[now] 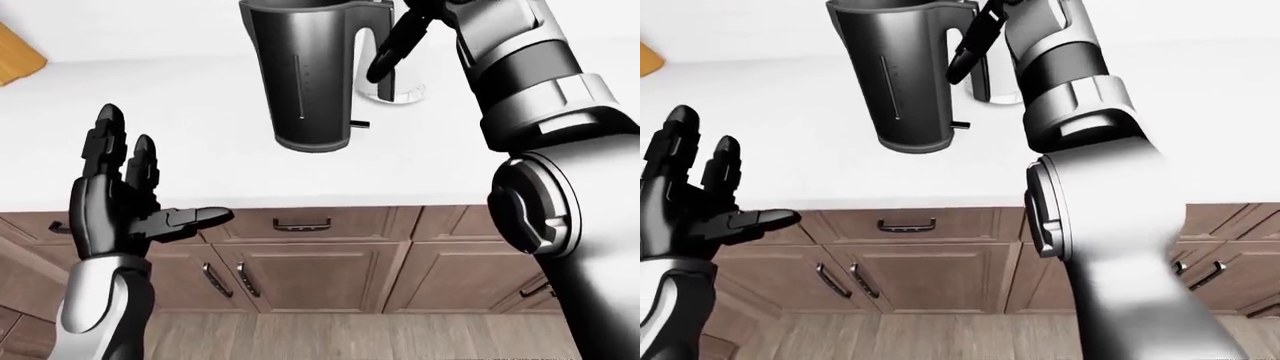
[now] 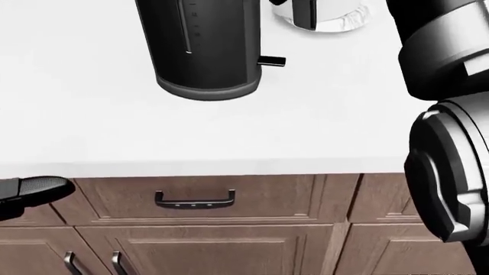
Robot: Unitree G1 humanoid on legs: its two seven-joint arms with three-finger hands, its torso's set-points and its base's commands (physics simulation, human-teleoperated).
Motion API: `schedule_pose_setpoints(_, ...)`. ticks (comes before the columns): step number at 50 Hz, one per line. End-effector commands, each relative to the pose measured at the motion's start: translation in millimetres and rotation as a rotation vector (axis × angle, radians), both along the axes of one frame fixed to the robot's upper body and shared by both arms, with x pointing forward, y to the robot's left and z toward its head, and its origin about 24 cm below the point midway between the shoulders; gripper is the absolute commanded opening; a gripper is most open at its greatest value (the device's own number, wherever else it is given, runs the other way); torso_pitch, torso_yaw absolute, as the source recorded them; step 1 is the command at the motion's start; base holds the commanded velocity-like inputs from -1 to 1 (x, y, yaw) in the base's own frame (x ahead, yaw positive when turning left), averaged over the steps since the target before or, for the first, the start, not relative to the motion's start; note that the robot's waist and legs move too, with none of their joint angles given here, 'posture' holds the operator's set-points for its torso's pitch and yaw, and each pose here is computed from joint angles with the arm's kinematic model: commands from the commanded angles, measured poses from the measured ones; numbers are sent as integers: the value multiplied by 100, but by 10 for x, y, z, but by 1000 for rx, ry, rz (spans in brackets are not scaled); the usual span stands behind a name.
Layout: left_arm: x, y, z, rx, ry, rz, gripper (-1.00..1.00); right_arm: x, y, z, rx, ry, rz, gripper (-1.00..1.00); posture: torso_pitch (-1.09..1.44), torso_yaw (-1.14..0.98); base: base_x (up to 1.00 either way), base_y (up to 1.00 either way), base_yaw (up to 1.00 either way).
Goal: Close the lid of the electric kettle.
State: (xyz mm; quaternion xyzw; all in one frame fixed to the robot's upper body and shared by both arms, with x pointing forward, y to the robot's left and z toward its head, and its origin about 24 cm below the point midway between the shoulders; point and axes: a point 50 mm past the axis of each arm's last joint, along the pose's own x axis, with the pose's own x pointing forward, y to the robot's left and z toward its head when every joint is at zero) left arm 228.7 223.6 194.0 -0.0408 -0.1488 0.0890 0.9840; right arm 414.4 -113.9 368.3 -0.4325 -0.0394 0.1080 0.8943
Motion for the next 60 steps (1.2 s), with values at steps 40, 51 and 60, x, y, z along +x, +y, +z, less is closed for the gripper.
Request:
schedule_pose_setpoints(40,-32,-33,93,20,-79,-12,100,-290,1087,188,-248,-102,321,100,0,0,0,0,0)
schedule_pose_setpoints(51,-16,-26,79,23,-76,-10,100,-298,1169,100,-313,-78,357,100,0,0,0,0,0)
schedule_pose_setpoints(60,-1,-11,50,22,-72,-7,100,-347,906,445,-337,-139,289,100,0,0,0,0,0)
